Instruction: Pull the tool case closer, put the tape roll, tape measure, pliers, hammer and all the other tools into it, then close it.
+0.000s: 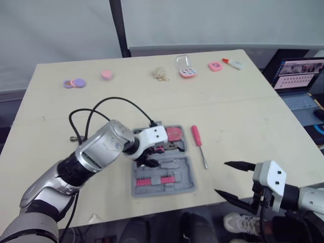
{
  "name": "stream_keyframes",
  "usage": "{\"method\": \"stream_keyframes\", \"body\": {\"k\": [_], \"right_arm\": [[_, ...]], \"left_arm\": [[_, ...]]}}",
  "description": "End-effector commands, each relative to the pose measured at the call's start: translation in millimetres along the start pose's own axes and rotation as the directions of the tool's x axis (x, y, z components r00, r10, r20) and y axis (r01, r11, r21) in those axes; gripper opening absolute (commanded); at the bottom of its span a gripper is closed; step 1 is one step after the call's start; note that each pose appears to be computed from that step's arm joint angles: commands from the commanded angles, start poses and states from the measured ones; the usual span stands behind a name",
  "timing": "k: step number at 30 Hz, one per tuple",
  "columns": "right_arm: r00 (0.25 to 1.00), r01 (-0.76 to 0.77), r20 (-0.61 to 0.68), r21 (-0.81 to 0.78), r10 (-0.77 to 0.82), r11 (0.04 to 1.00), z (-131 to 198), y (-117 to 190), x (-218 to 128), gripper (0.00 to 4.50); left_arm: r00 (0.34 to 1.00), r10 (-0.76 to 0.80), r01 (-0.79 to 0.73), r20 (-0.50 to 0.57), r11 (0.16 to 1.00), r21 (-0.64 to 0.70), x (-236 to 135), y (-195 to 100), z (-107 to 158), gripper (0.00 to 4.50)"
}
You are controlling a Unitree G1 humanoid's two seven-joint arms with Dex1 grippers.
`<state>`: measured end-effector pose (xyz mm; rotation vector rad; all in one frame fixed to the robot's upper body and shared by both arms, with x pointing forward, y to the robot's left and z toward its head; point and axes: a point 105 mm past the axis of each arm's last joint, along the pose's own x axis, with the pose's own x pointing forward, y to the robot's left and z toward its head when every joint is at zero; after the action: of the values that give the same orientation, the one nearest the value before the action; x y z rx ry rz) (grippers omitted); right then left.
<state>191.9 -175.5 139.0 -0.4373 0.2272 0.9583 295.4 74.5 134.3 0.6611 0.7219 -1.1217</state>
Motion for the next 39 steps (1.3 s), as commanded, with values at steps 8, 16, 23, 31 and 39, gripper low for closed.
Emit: {"method": "stream_keyframes", "body": {"k": [8,16,23,31,39], "right_arm": [[0.999,-0.004,0.034,-0.029,0.005,1.000,15,2,0,4.50],[0.998,0.004,0.070,-0.023,-0.002,1.000,20,-1,1,4.50],[0.998,0.007,0.070,-0.022,-0.005,1.000,18,-2,2,4.50],[0.998,0.010,0.064,-0.021,-0.009,1.000,18,-2,1,4.50],[0.999,0.019,0.051,-0.016,-0.018,1.000,16,-1,-3,4.50]], "left_arm": [[0.923,0.019,0.026,0.385,0.994,-0.110,-21,6,1,0.03],[0.856,-0.009,0.020,0.518,1.000,-0.014,-9,-3,-41,0.03],[0.854,0.040,-0.056,0.519,0.998,0.014,12,-1,-55,0.03],[0.849,0.042,-0.077,0.526,0.996,0.043,28,-5,-48,0.03],[0.858,0.054,-0.078,0.511,0.997,0.025,38,-1,-45,0.03]]}}
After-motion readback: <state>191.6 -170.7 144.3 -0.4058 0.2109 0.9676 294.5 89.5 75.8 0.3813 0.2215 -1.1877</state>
